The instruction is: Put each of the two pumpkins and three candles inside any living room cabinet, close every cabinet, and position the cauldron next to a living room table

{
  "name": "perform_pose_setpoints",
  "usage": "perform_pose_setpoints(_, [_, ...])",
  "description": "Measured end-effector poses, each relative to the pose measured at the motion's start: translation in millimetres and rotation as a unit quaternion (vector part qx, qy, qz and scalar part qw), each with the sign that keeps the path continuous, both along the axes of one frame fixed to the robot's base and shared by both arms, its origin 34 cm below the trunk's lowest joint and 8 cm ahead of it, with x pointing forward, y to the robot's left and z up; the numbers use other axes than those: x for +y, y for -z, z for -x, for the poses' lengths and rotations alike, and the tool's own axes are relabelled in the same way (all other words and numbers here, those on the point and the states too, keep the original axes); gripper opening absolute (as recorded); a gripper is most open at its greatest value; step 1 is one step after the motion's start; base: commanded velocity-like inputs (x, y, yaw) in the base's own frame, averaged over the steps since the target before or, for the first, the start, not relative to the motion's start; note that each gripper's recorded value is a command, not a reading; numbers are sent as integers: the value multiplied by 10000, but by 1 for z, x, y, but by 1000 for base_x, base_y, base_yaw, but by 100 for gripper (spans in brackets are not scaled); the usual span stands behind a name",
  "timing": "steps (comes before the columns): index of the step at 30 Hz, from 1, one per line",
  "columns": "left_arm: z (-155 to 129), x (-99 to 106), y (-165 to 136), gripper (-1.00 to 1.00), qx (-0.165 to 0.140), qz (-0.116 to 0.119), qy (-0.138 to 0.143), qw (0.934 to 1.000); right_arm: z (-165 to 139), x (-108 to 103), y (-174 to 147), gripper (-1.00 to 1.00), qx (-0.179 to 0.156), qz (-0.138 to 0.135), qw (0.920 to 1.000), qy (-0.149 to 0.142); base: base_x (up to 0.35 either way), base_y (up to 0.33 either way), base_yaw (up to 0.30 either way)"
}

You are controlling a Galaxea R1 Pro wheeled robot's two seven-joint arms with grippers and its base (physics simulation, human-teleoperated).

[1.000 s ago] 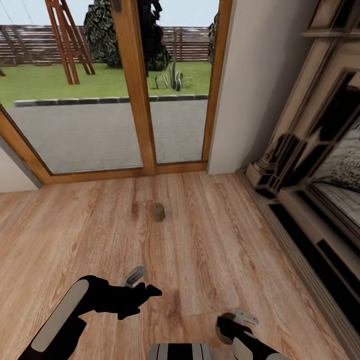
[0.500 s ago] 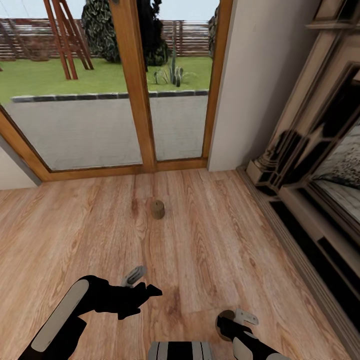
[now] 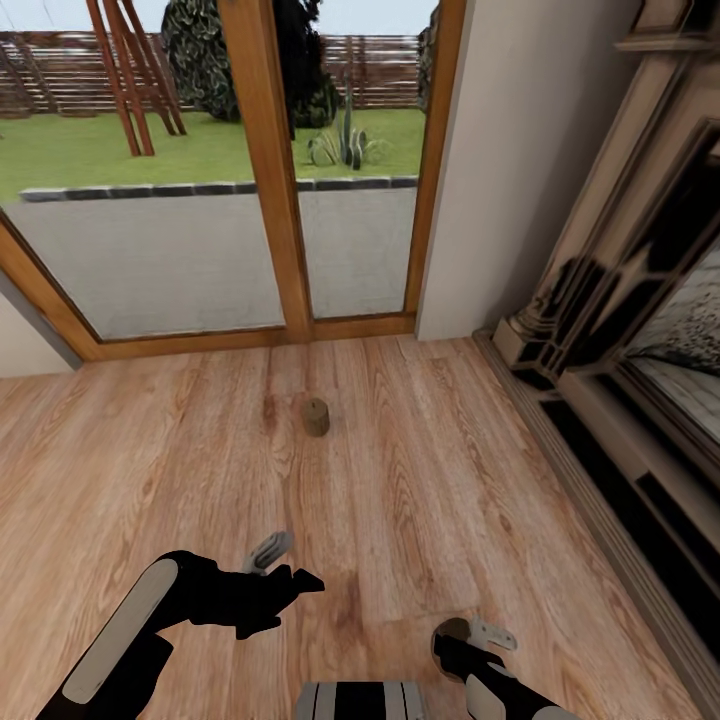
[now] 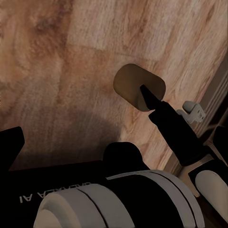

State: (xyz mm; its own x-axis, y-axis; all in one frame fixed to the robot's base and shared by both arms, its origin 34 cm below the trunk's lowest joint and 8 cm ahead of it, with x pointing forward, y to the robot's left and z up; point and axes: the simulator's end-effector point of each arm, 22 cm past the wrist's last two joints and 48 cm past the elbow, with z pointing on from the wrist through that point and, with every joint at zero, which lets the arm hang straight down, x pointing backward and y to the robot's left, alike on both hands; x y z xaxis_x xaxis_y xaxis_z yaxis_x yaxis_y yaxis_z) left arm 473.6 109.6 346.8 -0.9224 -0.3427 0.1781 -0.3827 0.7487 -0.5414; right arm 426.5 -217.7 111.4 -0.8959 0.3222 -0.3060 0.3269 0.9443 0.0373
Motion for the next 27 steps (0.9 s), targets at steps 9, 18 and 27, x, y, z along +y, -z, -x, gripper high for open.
perform_pose_setpoints(9, [1,0,2,100,21,-2,0,10000,2,0,2,100,19,1,10000,-2,0,0,0])
perform_pose_setpoints(18, [1,1,2,100,20,-6,0,10000,2,0,2,-100,22,2,10000,-2,0,0,0])
perform_pose_setpoints(27, [1,0,2,100,25,-2,-3,10000,2,0,2,-100,23,4,10000,-8,0,0,0])
